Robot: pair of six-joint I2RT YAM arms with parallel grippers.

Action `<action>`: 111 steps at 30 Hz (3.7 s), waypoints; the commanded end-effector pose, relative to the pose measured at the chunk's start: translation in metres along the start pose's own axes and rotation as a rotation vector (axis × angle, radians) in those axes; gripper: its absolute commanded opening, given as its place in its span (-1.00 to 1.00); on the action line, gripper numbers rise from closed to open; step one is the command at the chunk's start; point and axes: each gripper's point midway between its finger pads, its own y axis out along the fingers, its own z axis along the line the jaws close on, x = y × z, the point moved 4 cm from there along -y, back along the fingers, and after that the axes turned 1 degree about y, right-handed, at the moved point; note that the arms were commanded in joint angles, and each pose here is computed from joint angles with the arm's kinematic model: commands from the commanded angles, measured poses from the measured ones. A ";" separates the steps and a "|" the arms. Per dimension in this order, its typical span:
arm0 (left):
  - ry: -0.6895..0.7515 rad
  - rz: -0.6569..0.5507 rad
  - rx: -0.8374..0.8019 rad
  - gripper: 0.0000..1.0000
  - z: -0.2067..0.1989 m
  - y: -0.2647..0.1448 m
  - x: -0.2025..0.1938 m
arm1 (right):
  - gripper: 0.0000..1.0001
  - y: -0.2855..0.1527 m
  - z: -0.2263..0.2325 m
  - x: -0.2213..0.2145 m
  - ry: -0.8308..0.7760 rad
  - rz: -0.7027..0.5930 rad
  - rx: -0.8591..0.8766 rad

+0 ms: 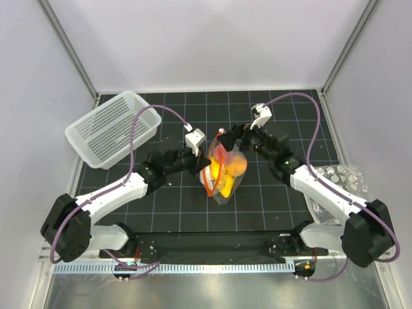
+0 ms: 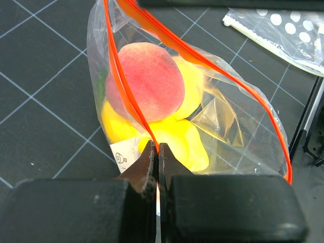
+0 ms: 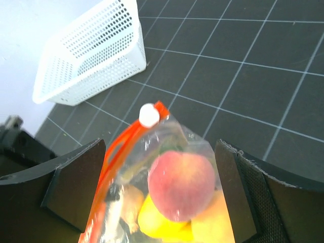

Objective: Place the food in the zip-top bag and seal the zipper
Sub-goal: Zip the zipper food storage bag at the center of the board.

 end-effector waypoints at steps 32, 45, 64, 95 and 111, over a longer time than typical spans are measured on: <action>0.137 -0.050 0.054 -0.75 -0.029 -0.004 0.029 | -0.93 0.007 0.029 -0.001 0.017 -0.020 -0.249; 0.095 -0.213 0.085 -0.17 -0.039 -0.042 0.054 | -0.98 -0.038 0.071 0.028 -0.069 -0.135 0.022; -0.109 -0.381 0.337 0.82 -0.004 -0.082 0.064 | -0.98 -0.066 0.128 0.024 -0.141 -0.020 0.432; 0.176 -0.411 -0.300 0.51 -0.089 -0.092 0.061 | -0.97 -0.111 0.170 0.004 -0.221 0.155 0.866; 0.163 -0.388 -0.391 -0.99 -0.100 -0.090 0.062 | -0.84 -0.108 0.160 0.004 -0.274 0.121 0.797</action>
